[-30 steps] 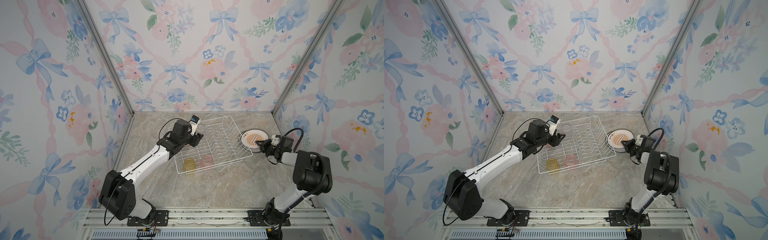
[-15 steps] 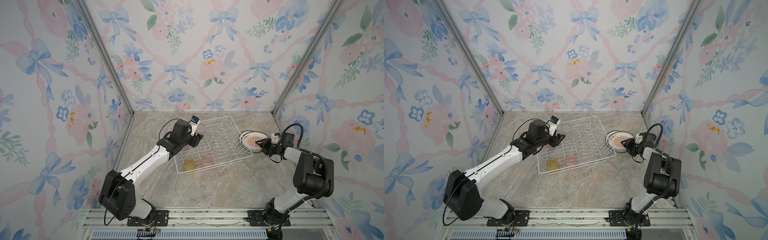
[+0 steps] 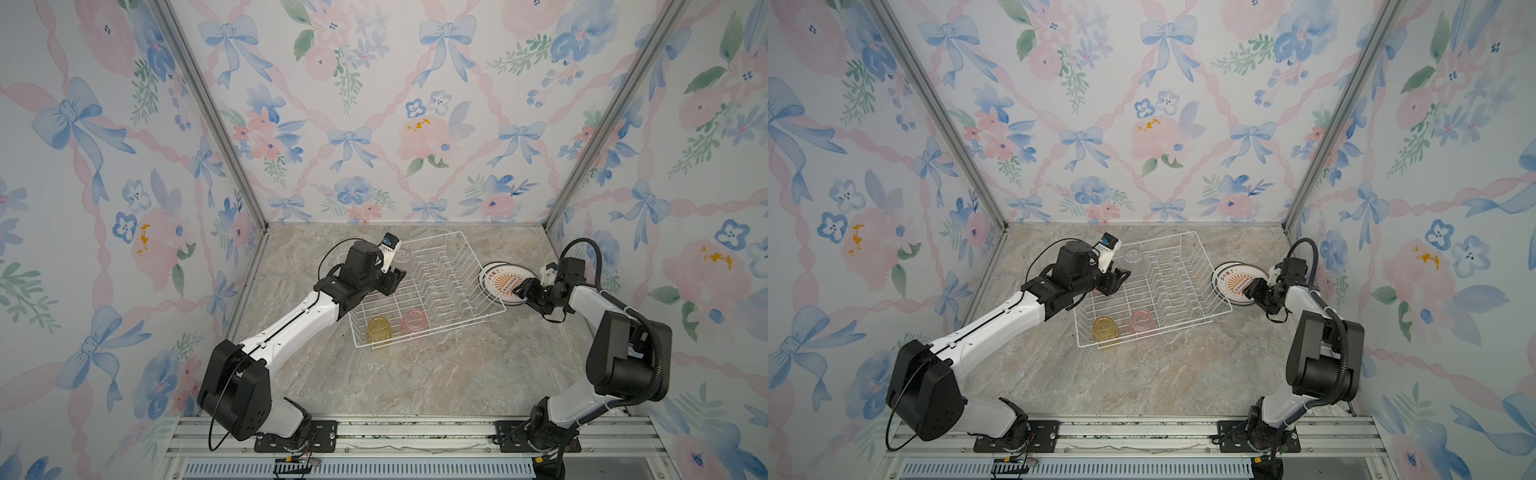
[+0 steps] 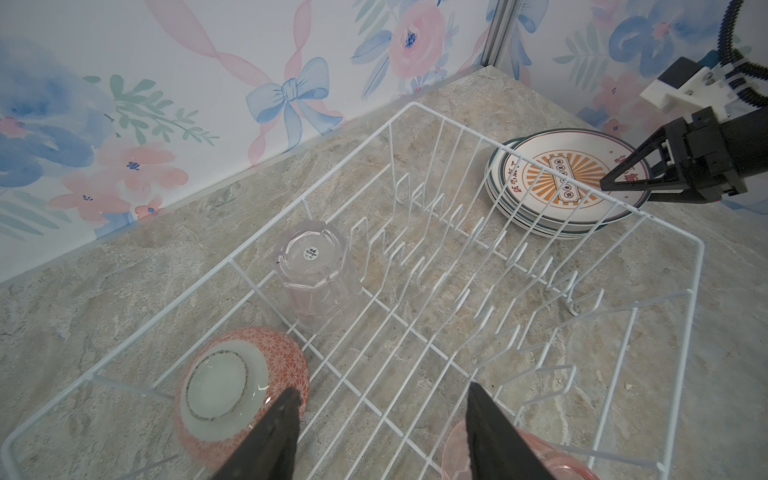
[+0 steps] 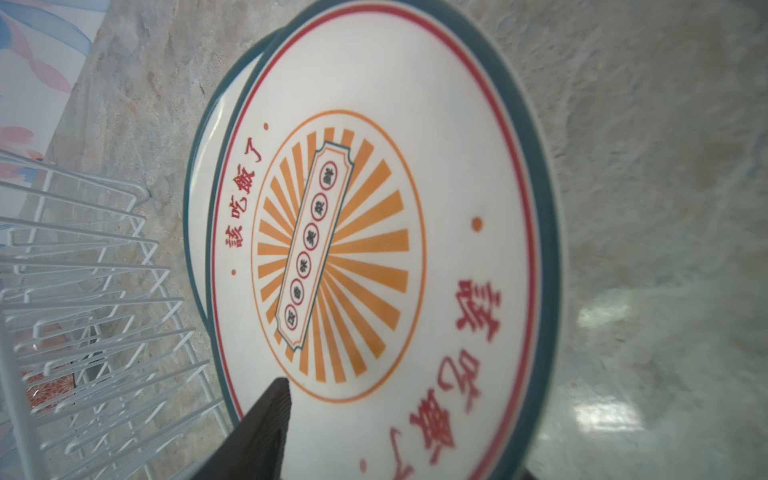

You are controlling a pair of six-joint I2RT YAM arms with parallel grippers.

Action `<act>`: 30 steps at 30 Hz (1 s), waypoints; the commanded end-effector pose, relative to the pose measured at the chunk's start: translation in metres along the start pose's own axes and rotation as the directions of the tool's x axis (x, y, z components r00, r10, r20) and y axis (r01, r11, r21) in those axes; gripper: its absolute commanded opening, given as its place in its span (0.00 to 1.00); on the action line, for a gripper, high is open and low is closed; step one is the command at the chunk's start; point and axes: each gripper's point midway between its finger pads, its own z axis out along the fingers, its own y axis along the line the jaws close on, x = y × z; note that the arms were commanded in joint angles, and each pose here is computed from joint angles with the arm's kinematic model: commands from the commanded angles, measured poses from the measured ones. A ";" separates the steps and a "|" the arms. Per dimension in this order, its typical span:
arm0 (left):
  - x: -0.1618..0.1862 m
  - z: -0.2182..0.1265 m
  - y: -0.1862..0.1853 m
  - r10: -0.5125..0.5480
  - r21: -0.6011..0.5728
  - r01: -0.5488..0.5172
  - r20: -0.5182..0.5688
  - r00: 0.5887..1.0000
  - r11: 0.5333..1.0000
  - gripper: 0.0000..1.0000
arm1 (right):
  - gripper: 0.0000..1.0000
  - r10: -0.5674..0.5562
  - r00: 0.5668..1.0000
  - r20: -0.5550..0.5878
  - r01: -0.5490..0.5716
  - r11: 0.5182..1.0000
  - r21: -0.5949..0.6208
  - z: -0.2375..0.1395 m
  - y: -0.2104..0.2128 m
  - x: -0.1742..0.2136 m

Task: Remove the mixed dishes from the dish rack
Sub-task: 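Lower the plate onto the stack with the right gripper while the left withdraws, then open the right gripper and rise while the left gripper moves over the rack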

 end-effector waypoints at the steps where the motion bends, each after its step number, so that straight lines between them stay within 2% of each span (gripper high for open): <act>1: 0.002 -0.006 -0.004 0.019 0.013 -0.019 0.001 1.000 1.000 0.59 | 0.61 -0.051 0.998 -0.037 0.054 0.995 0.085 -0.009 -0.008 0.005; 20: 0.014 -0.004 -0.002 0.021 0.002 -0.021 -0.032 0.999 1.000 0.59 | 0.63 -0.074 0.996 -0.057 0.080 0.991 0.111 -0.002 -0.008 0.005; 23: 0.019 -0.009 0.019 -0.024 -0.109 0.019 -0.042 0.999 0.994 0.59 | 0.63 -0.067 0.998 -0.018 0.069 0.990 0.124 -0.009 -0.010 0.001; 26: 0.026 -0.021 0.048 -0.110 -0.196 0.103 -0.024 0.994 0.975 0.61 | 0.63 -0.078 0.994 0.071 0.070 0.991 0.111 -0.030 -0.002 -0.009; 30: 0.039 -0.040 0.080 -0.187 -0.275 0.179 -0.005 0.982 0.945 0.56 | 0.59 -0.144 0.981 0.131 0.138 0.989 0.059 -0.061 0.029 -0.018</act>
